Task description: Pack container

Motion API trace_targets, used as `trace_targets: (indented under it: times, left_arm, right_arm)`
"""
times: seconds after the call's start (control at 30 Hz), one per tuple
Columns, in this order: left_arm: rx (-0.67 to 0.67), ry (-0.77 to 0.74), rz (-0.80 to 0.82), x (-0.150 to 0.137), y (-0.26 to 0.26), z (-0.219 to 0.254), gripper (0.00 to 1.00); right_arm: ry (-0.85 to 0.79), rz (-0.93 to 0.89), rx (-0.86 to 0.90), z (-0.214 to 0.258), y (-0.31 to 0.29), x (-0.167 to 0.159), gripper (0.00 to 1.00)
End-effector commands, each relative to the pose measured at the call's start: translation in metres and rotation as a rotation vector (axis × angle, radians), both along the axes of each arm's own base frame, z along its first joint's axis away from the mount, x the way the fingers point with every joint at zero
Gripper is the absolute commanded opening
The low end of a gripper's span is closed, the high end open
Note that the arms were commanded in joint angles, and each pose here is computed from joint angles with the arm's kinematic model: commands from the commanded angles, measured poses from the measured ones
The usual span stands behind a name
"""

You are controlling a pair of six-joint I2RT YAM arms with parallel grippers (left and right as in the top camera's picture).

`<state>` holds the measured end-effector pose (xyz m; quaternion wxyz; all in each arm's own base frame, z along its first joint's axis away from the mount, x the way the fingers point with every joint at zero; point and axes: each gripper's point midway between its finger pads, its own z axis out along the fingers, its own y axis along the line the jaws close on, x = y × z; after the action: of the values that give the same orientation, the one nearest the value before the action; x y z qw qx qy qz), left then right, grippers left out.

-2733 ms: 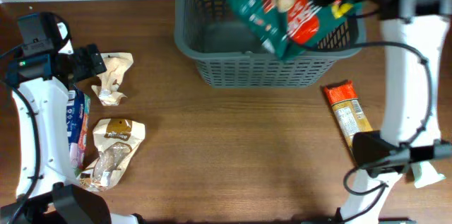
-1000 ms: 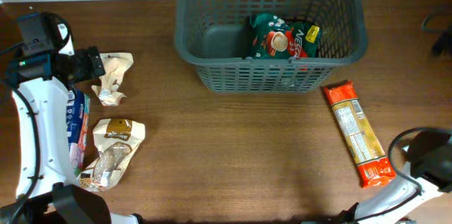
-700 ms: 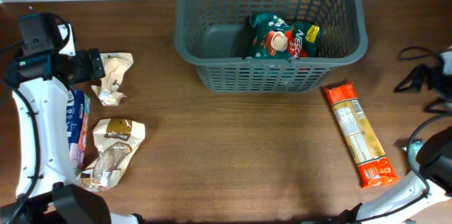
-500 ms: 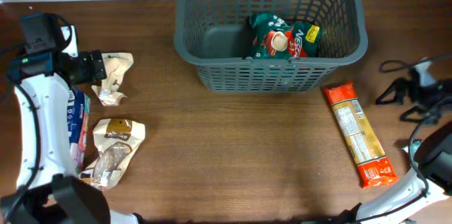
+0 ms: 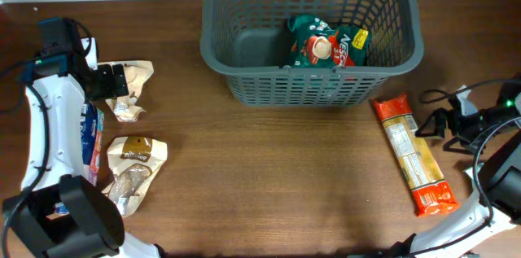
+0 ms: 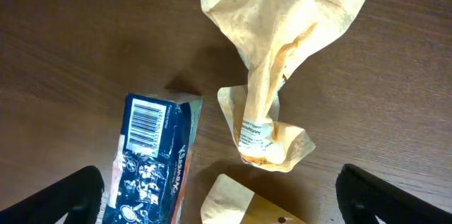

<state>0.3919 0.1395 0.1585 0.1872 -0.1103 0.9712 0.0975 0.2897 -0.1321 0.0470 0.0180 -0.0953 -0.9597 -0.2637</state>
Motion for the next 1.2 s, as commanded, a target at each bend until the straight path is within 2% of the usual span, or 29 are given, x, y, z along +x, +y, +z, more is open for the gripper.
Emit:
trace_targets:
  times: [0.0,0.13,0.33,0.57,1.17]
  left_arm:
    - [0.009,0.006,-0.012,0.000,0.003,0.000,0.99]
    - [0.006,0.005,-0.013,0.001,0.002,0.000,0.99]
    - [0.003,0.005,-0.015,0.000,0.001,0.000,0.99]
    - [0.002,0.006,-0.015,0.000,0.001,0.000,0.99]
    - [0.002,0.008,-0.016,0.000,0.001,-0.001,0.99]
  right_arm:
    - [-0.039,0.024,-0.049,0.001,-0.006,0.006,0.99]
    - [-0.089,0.056,-0.068,-0.001,-0.010,0.013,0.99]
    - [-0.297,0.405,0.058,0.013,0.031,0.016,0.99]
    - [-0.344,0.664,0.098,0.011,0.075,0.018,0.99]
    - [-0.340,0.700,0.013,-0.004,0.062,0.022,0.99]
